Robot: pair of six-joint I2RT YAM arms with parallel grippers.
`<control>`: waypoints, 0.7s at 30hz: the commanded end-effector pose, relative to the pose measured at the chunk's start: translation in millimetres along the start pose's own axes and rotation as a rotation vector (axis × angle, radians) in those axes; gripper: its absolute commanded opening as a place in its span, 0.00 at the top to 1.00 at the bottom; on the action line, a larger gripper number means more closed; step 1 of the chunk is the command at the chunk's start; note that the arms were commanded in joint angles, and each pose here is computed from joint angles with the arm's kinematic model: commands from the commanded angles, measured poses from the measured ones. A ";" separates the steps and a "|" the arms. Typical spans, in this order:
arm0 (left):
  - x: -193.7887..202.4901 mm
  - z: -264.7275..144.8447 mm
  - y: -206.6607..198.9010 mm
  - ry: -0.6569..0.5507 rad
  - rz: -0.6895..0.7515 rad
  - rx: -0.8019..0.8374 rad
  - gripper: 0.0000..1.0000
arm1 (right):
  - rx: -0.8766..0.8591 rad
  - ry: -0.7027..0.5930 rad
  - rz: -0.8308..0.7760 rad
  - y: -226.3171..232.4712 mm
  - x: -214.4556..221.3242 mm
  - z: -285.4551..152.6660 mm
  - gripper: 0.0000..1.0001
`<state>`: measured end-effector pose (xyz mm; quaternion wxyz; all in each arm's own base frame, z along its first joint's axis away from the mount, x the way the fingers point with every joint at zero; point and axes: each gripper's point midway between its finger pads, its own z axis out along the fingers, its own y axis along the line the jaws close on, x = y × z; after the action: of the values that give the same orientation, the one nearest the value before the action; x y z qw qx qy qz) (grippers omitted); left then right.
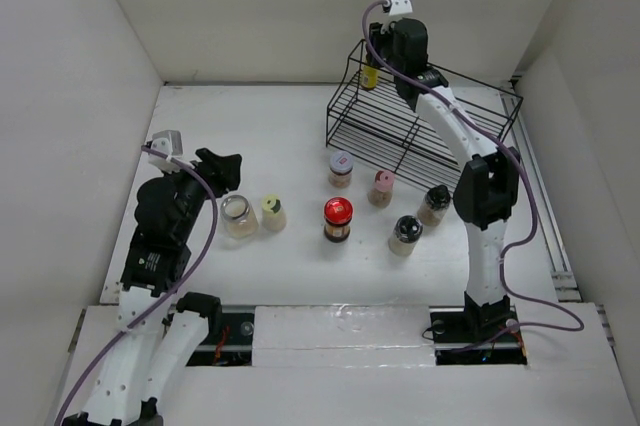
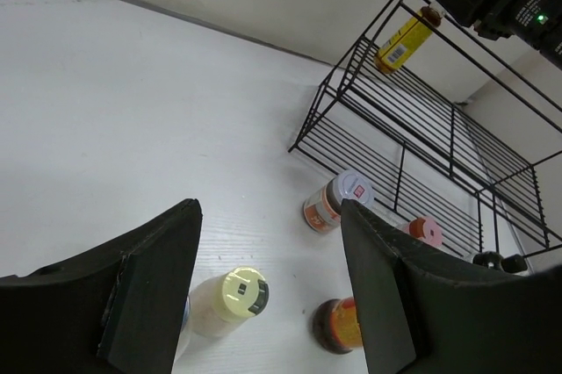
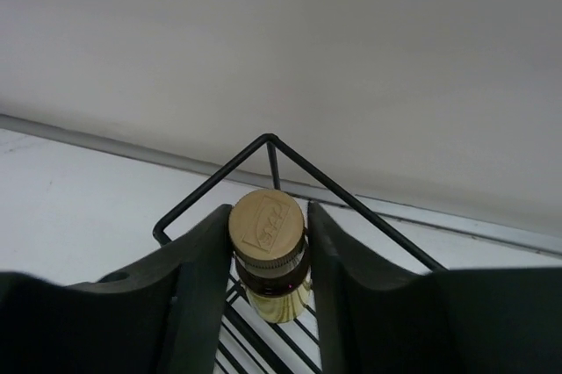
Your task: Organize the condiment bottles
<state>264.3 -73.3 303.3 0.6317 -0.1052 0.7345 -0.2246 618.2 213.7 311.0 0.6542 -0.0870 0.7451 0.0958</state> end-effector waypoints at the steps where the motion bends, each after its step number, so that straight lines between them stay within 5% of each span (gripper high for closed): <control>1: -6.0 4.3 -7.7 -0.016 0.024 0.038 0.39 | -0.022 -0.112 0.014 6.0 -43.9 -16.0 0.52; 4: 0.1 10.0 -6.3 0.018 0.024 0.030 0.38 | -0.023 -0.137 0.016 5.8 -59.0 -24.5 0.30; 12: 19.5 25.6 -1.2 0.125 0.039 0.009 0.38 | -0.060 -0.266 0.023 8.8 -138.7 -85.3 0.05; 17: 18.6 26.7 -3.8 0.130 0.038 0.019 0.38 | -0.069 -0.251 0.022 9.3 -136.7 -131.1 0.04; 20: 22.2 24.1 -6.8 0.141 0.048 0.045 0.37 | -0.151 -0.237 0.017 35.0 -127.8 -173.7 0.13; 21: 18.5 22.6 -10.5 0.127 0.048 0.062 0.37 | -0.170 -0.148 0.008 44.3 -83.6 -174.4 0.31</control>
<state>284.6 -88.1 256.7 0.5592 -0.0815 0.7961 -0.2168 475.2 183.4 463.0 0.7349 -0.0914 0.6569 0.1418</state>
